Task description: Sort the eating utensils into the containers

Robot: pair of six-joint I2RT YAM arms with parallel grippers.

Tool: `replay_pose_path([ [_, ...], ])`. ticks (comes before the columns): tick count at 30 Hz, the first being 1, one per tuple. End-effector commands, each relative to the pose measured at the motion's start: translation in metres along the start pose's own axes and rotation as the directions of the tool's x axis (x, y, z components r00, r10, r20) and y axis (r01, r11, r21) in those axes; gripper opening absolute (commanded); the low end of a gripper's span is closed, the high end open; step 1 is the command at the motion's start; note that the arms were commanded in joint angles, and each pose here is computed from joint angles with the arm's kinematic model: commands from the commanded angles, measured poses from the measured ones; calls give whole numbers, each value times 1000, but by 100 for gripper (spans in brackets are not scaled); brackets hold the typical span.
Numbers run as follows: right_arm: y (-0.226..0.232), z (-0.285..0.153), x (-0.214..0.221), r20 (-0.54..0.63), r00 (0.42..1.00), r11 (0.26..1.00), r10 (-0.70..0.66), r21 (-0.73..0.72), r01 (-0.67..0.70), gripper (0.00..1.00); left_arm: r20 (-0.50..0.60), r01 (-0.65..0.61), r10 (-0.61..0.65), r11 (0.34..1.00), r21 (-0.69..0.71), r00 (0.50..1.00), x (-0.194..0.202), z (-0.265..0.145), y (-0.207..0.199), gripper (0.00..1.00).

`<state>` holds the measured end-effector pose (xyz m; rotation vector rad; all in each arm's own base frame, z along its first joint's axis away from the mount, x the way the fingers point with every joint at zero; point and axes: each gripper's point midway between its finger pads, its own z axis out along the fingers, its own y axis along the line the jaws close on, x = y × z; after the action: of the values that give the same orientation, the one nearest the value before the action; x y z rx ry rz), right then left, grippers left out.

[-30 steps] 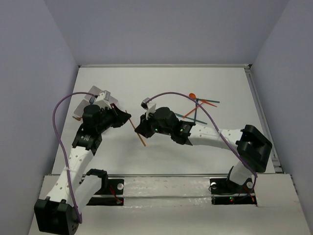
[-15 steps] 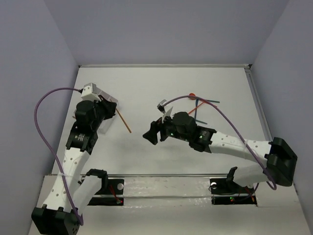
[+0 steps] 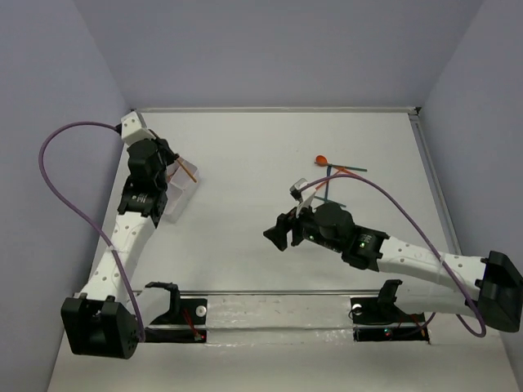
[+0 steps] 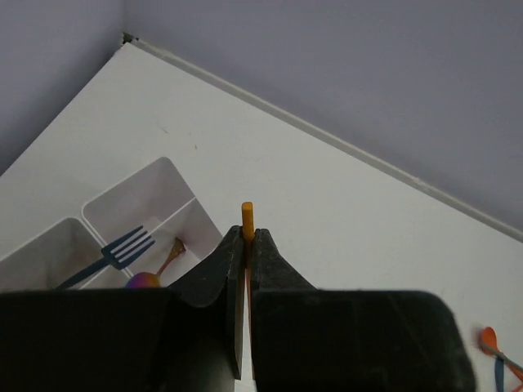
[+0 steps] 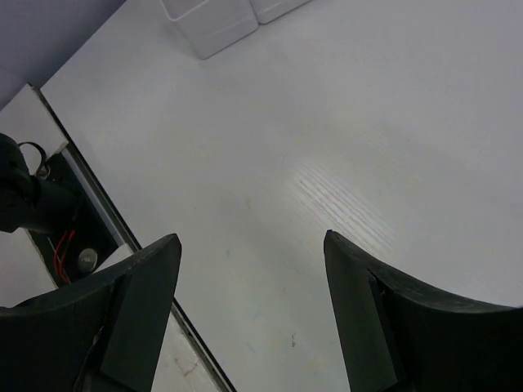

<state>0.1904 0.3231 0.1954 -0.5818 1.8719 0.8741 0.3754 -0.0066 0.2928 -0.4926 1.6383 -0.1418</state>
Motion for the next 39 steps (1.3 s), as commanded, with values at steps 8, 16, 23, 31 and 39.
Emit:
replay_pose_path([
  [8, -4, -7, -9, 57, 998, 1000, -19, 9, 19, 76, 189, -66, 98, 984, -165, 977, -36, 55, 13, 6],
  [16, -6, -4, -5, 53, 998, 1000, -20, 16, 19, 76, 166, -133, 165, 973, -190, 972, -19, 82, 16, 6],
  [23, -11, 4, -1, 45, 999, 999, -22, 46, 20, 75, 113, -179, 201, 967, -182, 973, 14, 101, 21, 6],
  [31, -28, 8, 4, 28, 1000, 994, -6, 106, 2, 74, 80, -227, 243, 959, -170, 967, 36, 103, 6, 31],
  [39, -48, 10, 7, 25, 999, 986, 23, 163, -27, 74, 91, -212, 228, 964, -161, 969, 25, 96, -5, 75],
])
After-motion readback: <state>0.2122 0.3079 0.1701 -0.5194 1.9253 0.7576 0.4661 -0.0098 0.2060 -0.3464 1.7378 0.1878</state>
